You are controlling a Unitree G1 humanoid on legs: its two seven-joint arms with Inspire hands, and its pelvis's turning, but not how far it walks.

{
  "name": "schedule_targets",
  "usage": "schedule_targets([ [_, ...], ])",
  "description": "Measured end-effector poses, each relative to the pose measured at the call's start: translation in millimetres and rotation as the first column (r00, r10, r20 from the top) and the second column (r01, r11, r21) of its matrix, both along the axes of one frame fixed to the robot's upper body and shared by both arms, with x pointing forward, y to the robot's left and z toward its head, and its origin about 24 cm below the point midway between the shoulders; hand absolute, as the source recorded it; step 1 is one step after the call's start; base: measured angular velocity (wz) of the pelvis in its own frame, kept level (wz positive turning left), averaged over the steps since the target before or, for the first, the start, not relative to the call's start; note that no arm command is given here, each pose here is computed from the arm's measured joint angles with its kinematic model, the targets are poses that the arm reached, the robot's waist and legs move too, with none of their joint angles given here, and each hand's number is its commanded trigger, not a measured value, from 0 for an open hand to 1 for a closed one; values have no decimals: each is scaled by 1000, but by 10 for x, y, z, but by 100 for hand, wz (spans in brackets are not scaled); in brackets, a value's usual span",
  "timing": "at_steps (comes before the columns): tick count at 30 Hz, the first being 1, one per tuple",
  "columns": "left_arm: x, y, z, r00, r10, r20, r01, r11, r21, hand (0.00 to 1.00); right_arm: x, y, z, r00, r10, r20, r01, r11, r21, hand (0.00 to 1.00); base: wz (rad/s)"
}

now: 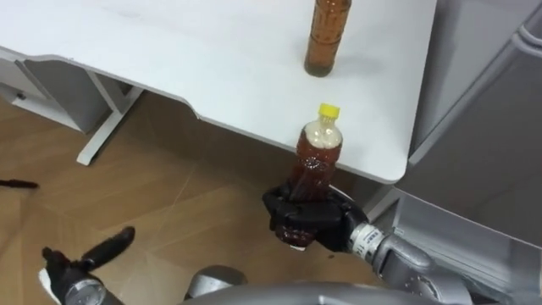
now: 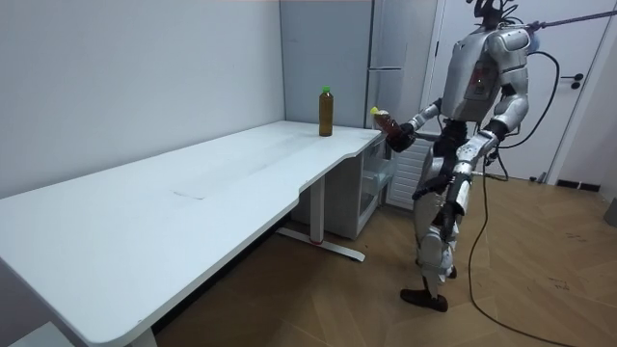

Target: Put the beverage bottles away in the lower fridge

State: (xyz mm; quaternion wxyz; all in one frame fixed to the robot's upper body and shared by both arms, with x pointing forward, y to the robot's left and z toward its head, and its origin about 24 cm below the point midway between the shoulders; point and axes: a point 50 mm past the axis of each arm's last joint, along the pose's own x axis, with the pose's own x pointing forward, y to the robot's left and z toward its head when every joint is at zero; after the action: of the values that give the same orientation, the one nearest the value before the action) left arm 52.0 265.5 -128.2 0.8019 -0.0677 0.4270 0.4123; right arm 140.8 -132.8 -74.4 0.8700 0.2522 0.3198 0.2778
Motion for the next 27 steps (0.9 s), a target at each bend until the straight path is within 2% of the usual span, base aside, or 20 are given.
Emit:
schedule_targets([
  [3, -248, -91, -153, 990, -61, -129, 49, 995, -91, 0, 14, -7, -1, 1000, 12, -12, -12, 1000, -5, 100, -4],
  [7, -438, -168, -249, 970, -128, -207, 88, 978, -190, 0, 14, -4, -7, 1000, 15, -26, -15, 1000, -4, 100, 3],
  [9, -482, -227, -283, 939, -249, -237, 194, 953, -231, 0, 42, -9, 5, 1000, 14, -17, -14, 1000, -5, 100, 0],
  [12, -404, -300, -311, 887, -399, -233, 331, 900, -283, 0, 72, -24, 17, 1000, -2, -9, 2, 1000, -3, 100, -1],
  [15, -315, -308, -322, 846, -484, -221, 412, 859, -304, 0, 95, -69, 23, 1000, -24, -5, 24, 1000, -15, 100, -3],
  [22, -287, -303, -336, 825, -522, -217, 441, 834, -331, 0, 57, -127, -49, 997, -60, -46, 58, 997, -47, 100, -13],
  [27, -265, -309, -345, 805, -550, -223, 466, 818, -336, 0, 44, -256, -97, 989, -123, -81, 117, 991, -71, 100, -7],
])
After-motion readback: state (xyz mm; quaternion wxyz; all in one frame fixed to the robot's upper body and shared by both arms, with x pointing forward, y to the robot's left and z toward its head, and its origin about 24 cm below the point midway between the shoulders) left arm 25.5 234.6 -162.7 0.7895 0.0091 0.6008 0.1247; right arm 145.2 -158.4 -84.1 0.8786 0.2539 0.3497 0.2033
